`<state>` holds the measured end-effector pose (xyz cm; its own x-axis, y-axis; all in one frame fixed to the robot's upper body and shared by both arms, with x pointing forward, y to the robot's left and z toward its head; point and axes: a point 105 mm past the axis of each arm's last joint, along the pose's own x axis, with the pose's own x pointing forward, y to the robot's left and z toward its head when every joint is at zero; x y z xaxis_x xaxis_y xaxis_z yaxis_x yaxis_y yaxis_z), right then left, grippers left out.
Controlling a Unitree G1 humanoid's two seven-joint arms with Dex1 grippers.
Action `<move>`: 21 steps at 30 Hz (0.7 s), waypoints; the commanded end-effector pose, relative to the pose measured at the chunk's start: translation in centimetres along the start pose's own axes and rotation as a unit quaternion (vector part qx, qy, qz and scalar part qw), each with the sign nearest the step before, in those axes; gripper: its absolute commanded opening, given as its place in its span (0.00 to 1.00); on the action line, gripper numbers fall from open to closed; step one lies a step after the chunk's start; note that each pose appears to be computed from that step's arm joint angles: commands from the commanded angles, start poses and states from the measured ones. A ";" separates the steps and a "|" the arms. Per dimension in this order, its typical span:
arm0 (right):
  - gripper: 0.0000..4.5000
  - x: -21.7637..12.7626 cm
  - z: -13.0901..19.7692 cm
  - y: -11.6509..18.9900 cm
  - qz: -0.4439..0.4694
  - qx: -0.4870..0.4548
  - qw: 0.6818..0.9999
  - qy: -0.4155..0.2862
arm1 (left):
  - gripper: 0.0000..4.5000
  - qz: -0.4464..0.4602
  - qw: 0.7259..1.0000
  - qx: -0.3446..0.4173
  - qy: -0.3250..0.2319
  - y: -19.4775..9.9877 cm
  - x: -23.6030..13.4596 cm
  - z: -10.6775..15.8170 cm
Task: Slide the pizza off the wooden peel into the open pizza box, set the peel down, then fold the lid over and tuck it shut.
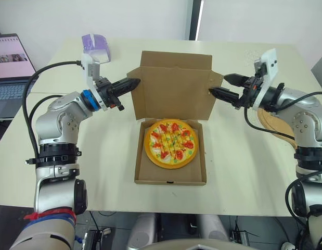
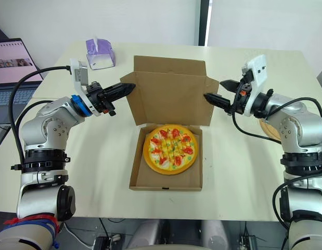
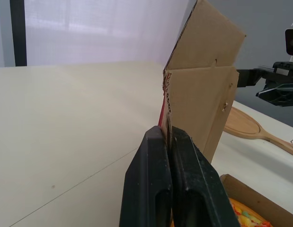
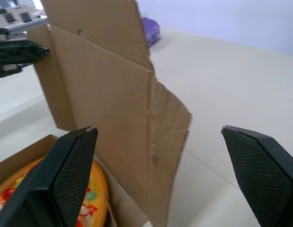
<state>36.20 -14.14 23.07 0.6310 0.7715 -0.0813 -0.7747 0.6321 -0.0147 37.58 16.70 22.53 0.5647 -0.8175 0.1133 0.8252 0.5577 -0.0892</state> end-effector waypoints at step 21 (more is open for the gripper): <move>0.01 1.4 1.7 -3.9 -0.099 -0.105 0.989 -0.002 | 0.00 0.031 0.997 0.067 -0.002 1.3 2.9 1.3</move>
<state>39.63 -14.71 22.57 0.7329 0.6704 -0.1158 -0.6799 0.7155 -0.1608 39.86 15.35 22.79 0.6031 -0.7923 0.0923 0.7968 0.6038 -0.0233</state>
